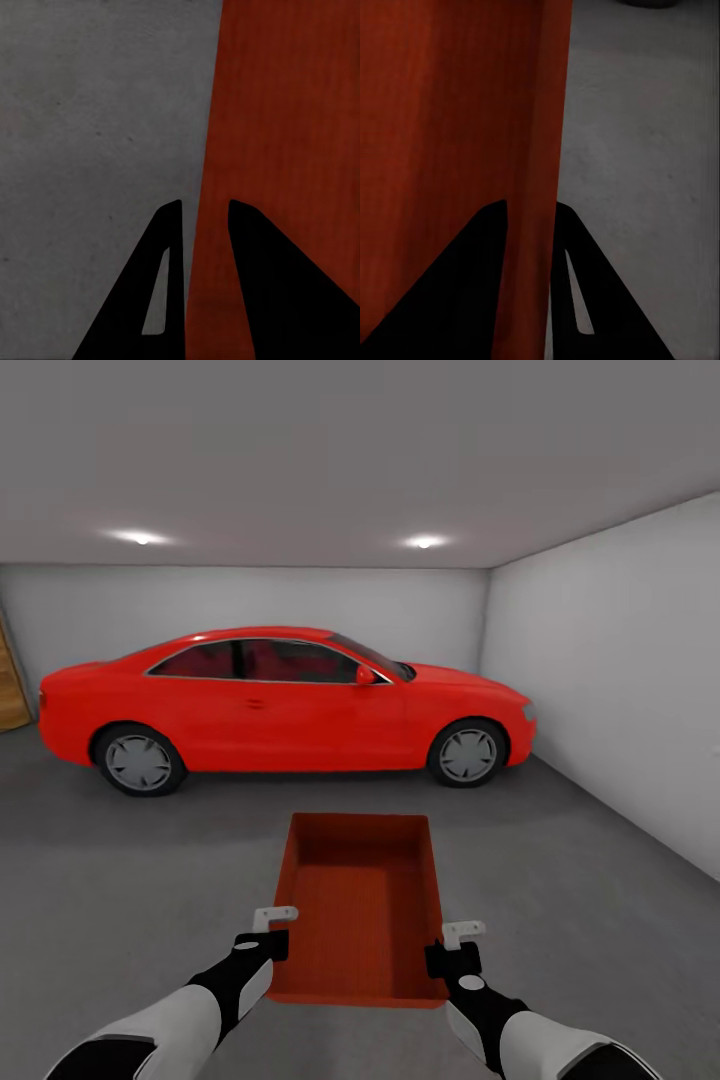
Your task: Move the two storage containers from the living room to the garage. In the garage, place one container on the floor and stack the other container on top of it (either order is fine).
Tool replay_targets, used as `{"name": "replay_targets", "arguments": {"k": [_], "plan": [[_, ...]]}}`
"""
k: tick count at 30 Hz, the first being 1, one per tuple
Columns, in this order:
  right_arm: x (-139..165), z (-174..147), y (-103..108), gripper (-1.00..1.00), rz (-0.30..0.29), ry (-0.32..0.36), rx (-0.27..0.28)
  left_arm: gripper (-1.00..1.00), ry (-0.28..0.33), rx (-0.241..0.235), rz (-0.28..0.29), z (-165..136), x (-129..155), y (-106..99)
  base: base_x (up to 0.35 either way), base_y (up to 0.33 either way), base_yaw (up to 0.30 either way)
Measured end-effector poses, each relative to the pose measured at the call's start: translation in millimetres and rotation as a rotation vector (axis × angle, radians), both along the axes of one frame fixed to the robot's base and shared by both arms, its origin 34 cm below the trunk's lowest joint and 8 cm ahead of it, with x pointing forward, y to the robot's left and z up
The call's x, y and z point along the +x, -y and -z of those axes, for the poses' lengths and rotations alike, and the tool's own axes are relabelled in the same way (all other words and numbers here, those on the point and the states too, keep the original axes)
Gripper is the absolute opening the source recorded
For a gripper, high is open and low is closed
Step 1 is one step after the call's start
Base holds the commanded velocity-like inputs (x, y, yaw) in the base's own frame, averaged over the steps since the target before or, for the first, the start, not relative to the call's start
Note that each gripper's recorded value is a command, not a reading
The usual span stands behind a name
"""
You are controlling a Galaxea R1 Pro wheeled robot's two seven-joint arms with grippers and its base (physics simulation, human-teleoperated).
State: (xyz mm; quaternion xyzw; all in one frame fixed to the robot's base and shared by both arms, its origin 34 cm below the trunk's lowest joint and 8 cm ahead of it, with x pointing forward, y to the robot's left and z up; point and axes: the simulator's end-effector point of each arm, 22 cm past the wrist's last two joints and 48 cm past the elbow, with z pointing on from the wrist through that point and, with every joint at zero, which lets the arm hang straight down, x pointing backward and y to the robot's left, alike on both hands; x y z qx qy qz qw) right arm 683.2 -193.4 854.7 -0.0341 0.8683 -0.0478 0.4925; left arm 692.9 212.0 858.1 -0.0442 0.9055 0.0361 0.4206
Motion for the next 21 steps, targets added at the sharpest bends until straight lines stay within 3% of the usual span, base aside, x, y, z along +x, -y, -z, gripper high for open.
{"name": "replay_targets", "arguments": {"k": [21], "plan": [[0.0,0.0,0.0,-1.0,0.0,0.0,0.0,-1.0,0.0,0.0,0.0,0.0,0.0,0.0,0.321,0.0,-0.276]]}}
